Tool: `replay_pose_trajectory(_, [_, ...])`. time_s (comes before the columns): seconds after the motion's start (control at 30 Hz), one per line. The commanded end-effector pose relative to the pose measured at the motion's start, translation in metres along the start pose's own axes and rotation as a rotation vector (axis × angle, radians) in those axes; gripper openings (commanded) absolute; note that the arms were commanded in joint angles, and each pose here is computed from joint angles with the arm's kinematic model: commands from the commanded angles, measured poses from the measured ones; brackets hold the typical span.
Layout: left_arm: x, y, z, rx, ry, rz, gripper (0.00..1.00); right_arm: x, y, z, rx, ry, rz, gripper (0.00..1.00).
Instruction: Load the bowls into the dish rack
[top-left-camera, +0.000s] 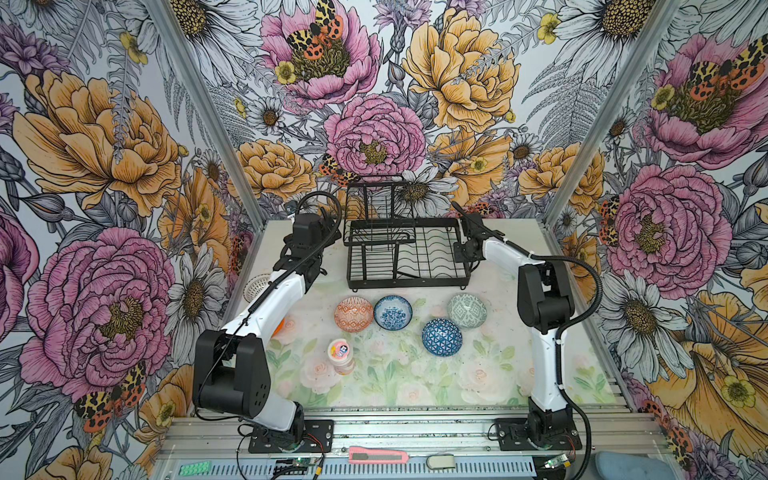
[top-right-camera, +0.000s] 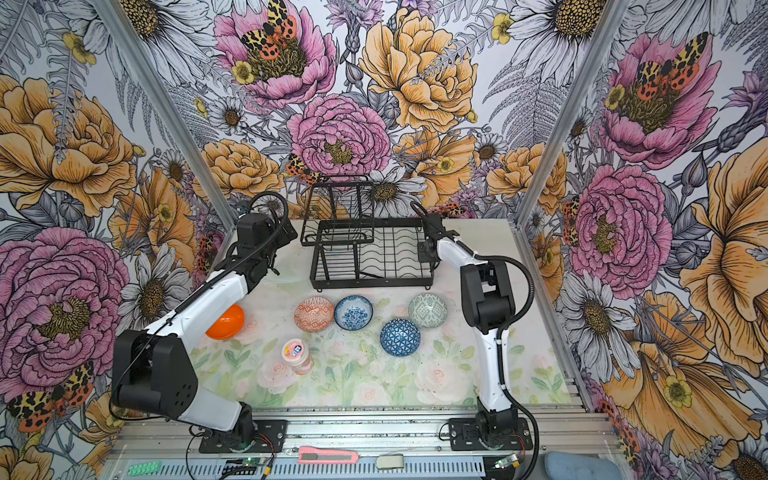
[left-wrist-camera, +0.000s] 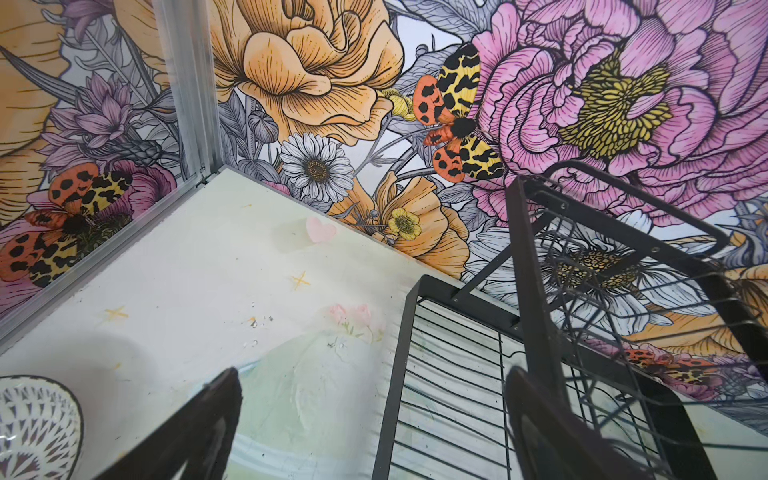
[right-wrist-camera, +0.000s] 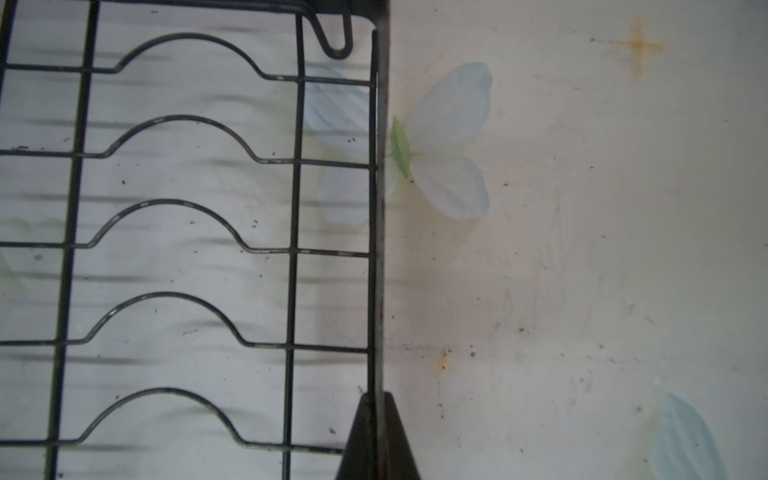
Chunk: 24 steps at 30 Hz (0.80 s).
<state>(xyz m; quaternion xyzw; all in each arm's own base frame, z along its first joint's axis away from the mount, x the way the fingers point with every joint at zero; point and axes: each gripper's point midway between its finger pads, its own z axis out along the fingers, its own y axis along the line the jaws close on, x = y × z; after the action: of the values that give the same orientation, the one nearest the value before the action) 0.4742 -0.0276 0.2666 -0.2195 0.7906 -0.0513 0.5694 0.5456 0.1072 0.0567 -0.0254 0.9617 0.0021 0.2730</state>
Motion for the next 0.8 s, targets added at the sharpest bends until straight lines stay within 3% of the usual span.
replay_pose_trajectory(0.0, [-0.005,0.008,-0.007,0.002,-0.011,-0.035,0.99,-0.026,0.021,-0.009,-0.031,-0.069,0.049,0.0])
replay_pose_trajectory(0.33, [-0.006,0.029,-0.012,-0.028,-0.019,-0.055,0.99,-0.024,0.038,-0.002,-0.04,-0.055,0.156,0.0])
replay_pose_trajectory(0.77, [-0.003,0.034,-0.014,-0.03,-0.009,-0.047,0.99,-0.022,0.053,0.007,-0.077,-0.038,0.153,0.0])
